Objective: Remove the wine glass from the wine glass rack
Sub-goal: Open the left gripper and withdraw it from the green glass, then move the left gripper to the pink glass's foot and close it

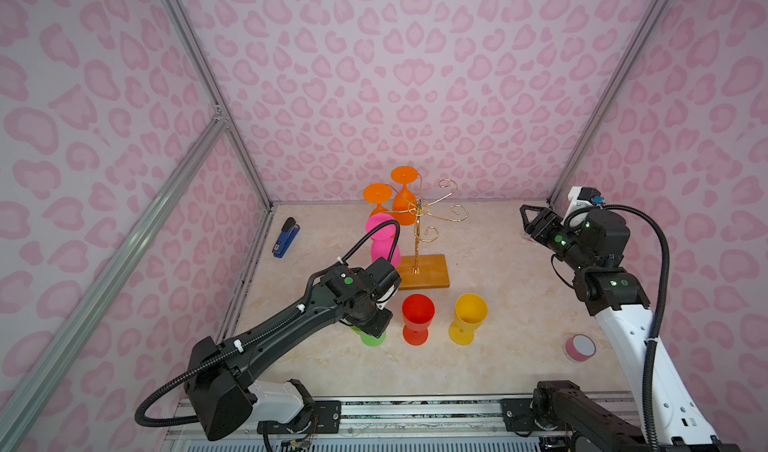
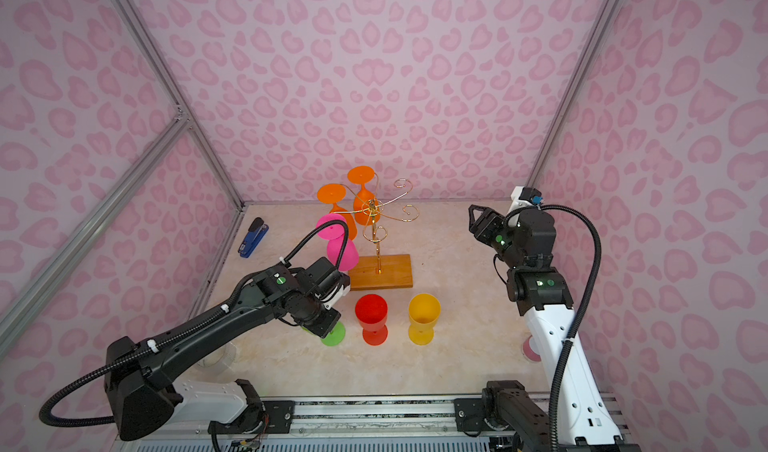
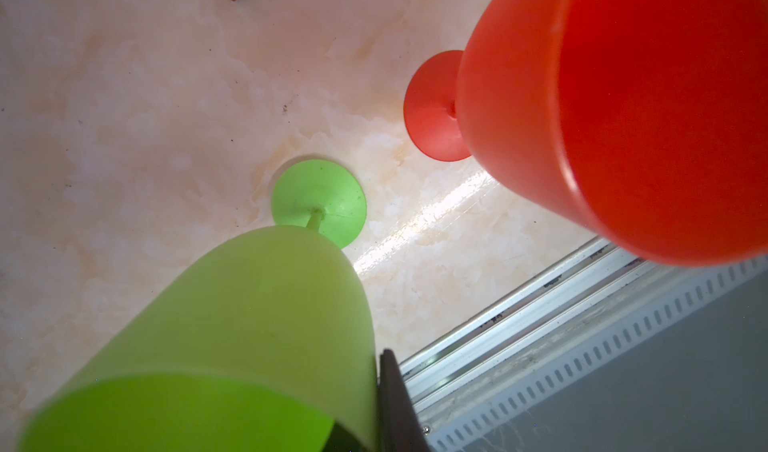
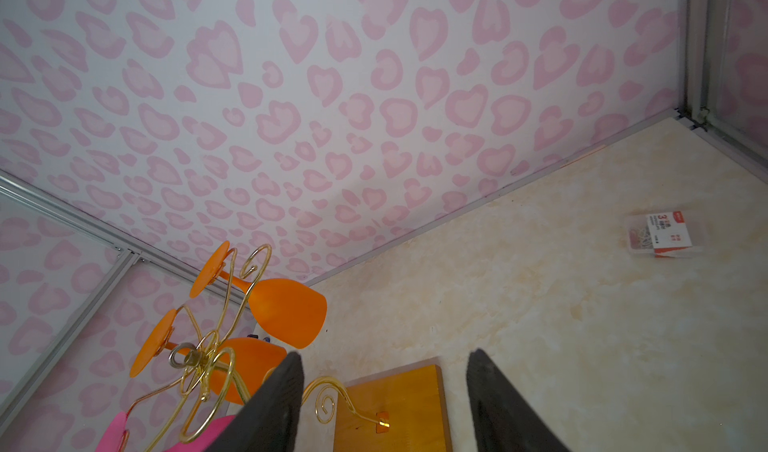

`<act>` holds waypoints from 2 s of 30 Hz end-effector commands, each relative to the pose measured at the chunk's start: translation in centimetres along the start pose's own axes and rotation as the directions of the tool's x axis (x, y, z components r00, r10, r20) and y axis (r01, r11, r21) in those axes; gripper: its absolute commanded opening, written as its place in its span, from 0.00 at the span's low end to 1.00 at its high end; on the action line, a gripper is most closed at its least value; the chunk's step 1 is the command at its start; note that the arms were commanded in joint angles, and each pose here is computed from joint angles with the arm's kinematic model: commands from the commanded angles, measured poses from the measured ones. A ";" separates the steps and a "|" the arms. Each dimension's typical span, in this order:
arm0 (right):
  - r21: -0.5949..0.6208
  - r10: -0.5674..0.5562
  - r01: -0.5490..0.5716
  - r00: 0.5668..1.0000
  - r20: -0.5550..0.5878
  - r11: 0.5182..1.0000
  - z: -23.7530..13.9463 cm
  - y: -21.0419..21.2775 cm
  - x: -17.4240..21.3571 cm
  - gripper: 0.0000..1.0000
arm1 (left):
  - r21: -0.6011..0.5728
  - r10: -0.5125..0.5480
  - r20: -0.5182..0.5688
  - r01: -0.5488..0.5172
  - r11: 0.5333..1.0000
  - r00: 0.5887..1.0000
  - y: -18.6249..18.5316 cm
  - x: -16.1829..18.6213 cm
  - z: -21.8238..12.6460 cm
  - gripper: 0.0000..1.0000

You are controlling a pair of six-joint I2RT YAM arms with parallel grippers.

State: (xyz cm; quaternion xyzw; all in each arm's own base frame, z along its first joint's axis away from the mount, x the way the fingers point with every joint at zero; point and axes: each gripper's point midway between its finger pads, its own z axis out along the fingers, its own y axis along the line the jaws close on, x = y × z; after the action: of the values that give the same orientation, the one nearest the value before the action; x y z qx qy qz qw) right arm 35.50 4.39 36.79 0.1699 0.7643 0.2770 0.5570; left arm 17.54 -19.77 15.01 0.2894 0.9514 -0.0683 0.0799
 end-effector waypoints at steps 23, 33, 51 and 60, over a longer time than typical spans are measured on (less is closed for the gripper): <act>-0.027 0.015 -0.015 1.000 0.011 1.000 0.1 -0.1 0.1 0.63 | 0.240 -0.097 0.567 -0.052 0.969 0.818 -2.8 -2.8 -18.7 0.59; -0.064 0.052 -0.052 0.999 -0.004 0.997 0.6 0.1 0.8 0.63 | 0.537 -0.399 0.751 -0.136 0.832 0.526 -3.8 -6.1 -26.5 0.58; -0.055 0.043 -0.043 0.999 0.003 0.998 -0.3 -0.4 1.1 0.63 | 0.860 -0.805 0.451 0.053 0.507 0.385 5.8 -10.4 -22.2 0.57; -0.055 0.048 -0.048 0.999 -0.002 0.997 0.2 -0.5 1.0 0.63 | 0.874 -0.806 0.421 0.053 0.484 0.415 6.6 -12.9 -21.1 0.55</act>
State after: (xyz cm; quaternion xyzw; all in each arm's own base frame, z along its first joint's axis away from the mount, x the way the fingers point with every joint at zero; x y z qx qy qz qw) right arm 35.17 4.47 35.45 0.1799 0.7545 0.3086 0.5505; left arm 29.28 -17.27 35.89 -0.0930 0.7324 -0.5857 0.3347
